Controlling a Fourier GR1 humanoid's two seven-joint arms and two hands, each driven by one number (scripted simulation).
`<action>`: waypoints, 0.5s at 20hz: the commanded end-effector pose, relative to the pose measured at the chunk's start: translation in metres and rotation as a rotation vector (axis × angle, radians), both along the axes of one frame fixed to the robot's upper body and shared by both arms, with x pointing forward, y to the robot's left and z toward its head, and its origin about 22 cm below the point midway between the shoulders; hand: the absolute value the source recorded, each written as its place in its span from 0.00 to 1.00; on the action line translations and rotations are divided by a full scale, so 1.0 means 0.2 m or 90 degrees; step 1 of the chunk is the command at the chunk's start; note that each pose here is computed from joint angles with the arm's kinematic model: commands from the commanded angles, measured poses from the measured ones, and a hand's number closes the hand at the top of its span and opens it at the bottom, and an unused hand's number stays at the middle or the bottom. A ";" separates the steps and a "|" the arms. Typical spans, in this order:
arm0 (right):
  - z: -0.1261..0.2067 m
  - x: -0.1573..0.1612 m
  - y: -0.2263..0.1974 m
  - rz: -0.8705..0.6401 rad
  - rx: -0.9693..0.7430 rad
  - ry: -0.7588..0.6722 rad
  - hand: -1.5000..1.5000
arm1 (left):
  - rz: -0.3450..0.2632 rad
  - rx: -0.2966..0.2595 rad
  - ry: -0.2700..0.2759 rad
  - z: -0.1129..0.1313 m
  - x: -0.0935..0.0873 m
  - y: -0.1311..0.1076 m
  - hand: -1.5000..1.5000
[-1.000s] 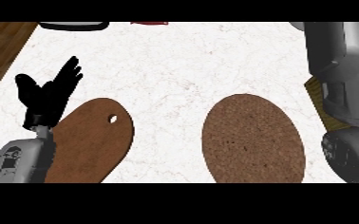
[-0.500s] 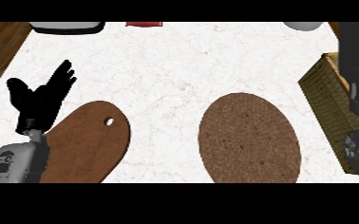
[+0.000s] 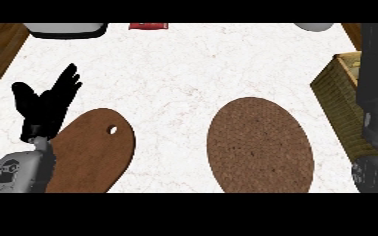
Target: Pick the pear from the placemat and place it in the basket
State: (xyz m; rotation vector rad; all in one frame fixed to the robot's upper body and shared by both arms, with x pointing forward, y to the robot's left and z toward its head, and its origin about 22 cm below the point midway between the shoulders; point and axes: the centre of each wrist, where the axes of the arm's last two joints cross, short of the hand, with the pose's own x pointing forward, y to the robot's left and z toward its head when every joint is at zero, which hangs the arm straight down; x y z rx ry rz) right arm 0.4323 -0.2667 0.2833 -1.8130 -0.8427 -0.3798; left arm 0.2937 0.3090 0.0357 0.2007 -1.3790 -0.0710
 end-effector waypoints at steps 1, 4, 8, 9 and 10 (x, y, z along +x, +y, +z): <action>-0.14 -0.07 -0.01 -0.038 0.049 -0.039 1.00 | -0.001 0.005 -0.007 0.01 -0.08 0.02 0.50; -0.11 -0.13 -0.18 -0.159 0.012 -0.090 1.00 | 0.009 -0.007 0.007 0.00 0.01 0.03 0.50; -0.21 -0.20 -0.29 -0.149 0.062 -0.090 0.00 | -0.012 -0.014 0.000 0.01 -0.02 0.03 0.50; -0.23 -0.20 -0.30 -0.145 0.062 -0.066 0.00 | -0.009 -0.005 0.005 -0.05 -0.04 -0.02 0.50; -0.26 -0.19 -0.26 -0.138 0.066 -0.077 0.00 | -0.012 -0.014 -0.006 -0.02 -0.04 0.04 0.50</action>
